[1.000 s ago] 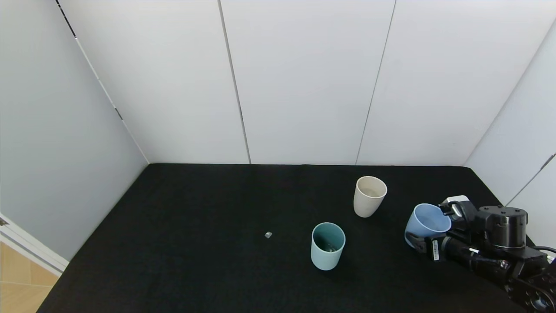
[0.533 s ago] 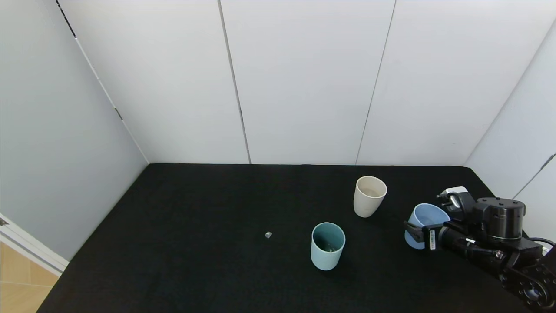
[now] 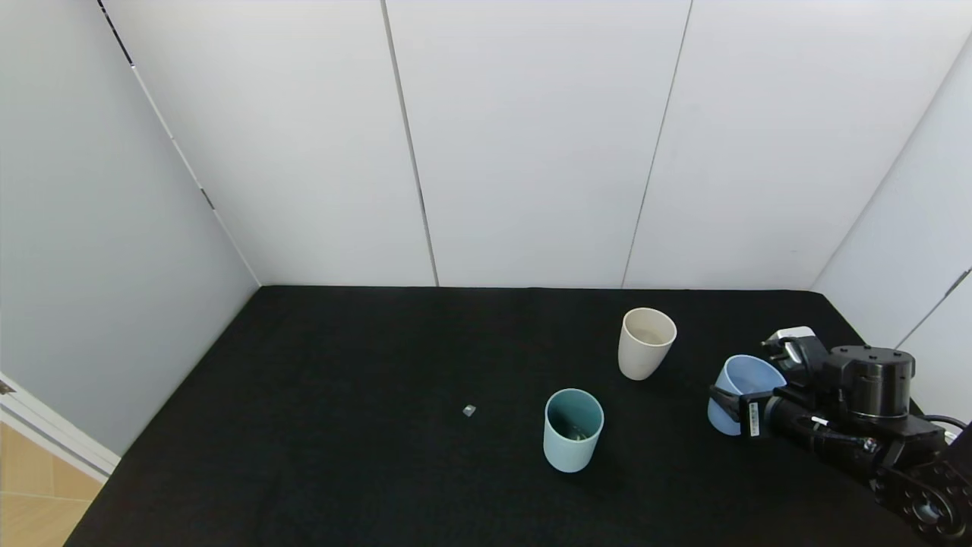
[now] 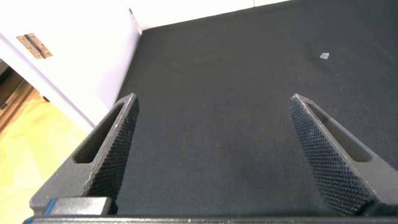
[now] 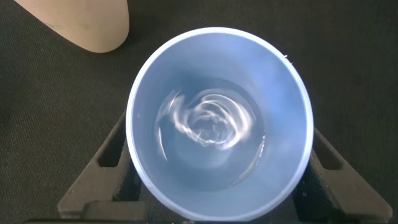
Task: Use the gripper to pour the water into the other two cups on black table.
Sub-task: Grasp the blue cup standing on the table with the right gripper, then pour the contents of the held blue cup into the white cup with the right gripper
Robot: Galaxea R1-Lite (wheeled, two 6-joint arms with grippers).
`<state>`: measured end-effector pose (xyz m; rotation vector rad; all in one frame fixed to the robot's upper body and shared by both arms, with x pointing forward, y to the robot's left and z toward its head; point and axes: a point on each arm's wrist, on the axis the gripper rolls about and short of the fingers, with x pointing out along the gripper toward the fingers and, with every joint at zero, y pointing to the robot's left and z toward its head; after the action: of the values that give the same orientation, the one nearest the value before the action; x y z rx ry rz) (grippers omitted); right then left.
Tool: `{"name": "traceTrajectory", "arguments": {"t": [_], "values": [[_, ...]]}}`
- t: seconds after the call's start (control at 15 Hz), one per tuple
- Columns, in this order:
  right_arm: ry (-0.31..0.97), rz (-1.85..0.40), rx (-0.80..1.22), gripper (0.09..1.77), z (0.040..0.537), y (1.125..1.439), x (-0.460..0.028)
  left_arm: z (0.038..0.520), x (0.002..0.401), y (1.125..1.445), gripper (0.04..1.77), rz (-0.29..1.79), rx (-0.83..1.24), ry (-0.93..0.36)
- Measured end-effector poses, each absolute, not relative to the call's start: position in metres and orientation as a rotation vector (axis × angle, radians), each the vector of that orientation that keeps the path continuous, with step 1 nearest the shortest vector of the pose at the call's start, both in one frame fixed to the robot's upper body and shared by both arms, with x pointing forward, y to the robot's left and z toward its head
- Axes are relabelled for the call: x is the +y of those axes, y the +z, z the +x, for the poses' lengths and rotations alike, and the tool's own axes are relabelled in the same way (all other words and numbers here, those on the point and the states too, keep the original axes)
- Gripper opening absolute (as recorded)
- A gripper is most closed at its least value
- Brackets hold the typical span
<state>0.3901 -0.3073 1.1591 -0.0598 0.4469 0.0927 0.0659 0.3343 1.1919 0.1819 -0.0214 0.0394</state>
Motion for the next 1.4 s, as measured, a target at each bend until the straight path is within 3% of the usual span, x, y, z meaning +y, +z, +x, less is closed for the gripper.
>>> {"name": "traceTrajectory", "arguments": {"t": [0.4,1.0,1.4], "values": [[0.105,-0.109,0.491,1.32,0.395,1.174,-0.307,0.066,0.334,1.192,1.72,0.182,-0.021,0.039],[0.128,-0.181,0.460,1.31,0.424,1.244,-0.302,0.066,0.334,1.192,1.72,0.182,-0.022,0.039],[0.175,-0.343,0.439,1.31,0.441,1.271,-0.296,0.066,0.334,1.192,1.72,0.182,-0.021,0.039]]}}
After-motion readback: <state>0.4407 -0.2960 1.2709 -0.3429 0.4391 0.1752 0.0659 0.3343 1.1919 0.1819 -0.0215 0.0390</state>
